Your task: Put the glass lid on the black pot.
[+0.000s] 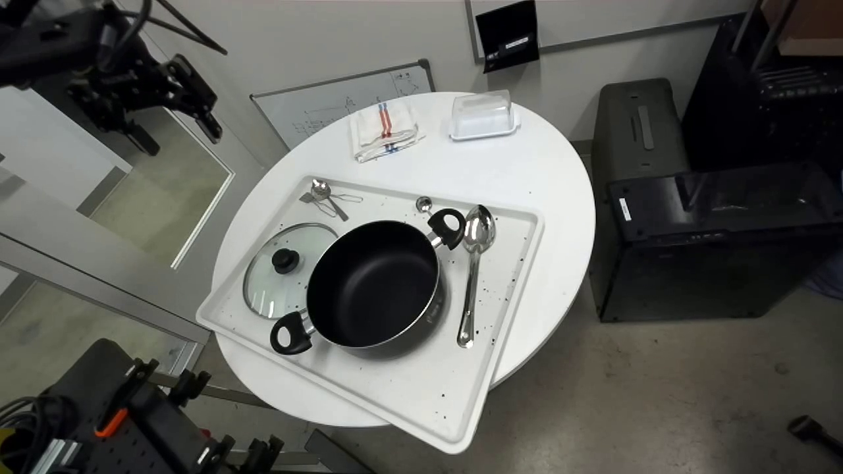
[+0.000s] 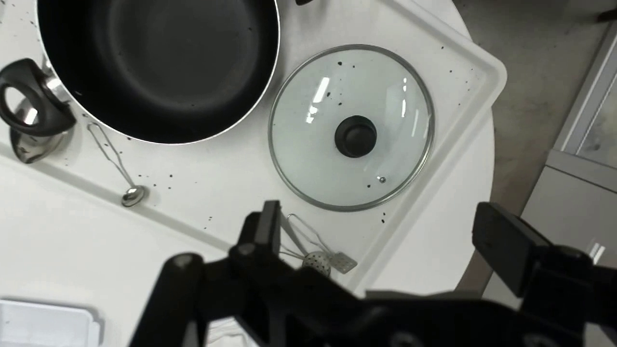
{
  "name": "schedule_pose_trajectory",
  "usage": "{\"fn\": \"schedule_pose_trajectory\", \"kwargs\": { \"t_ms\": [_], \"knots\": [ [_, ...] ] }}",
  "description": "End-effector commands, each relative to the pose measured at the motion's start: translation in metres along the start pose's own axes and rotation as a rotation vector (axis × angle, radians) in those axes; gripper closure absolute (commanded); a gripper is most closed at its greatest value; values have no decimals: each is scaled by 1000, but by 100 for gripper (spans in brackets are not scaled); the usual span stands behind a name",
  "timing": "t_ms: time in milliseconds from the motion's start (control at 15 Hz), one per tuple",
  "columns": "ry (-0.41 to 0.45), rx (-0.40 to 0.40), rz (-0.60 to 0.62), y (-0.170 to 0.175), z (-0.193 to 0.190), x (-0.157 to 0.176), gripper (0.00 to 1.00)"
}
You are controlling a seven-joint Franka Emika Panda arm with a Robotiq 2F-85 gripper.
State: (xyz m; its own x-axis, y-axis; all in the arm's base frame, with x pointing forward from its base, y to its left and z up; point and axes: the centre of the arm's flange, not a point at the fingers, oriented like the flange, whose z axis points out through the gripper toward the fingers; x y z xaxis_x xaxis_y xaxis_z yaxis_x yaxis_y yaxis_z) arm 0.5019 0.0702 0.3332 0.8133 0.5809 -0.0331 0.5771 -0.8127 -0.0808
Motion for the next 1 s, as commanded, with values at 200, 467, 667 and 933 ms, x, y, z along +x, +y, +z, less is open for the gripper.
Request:
{"fn": "schedule_pose_trajectory", "kwargs": {
  "t_ms": [200,467,667,933],
  "knots": [
    [-83,40,-178,-26,80,57,0],
    [-96,8,-255,-42,125,71,0],
    [-92,-28,-317,-50,152,76,0],
    [-76,-66,-387,-59,188,76,0]
  ]
}}
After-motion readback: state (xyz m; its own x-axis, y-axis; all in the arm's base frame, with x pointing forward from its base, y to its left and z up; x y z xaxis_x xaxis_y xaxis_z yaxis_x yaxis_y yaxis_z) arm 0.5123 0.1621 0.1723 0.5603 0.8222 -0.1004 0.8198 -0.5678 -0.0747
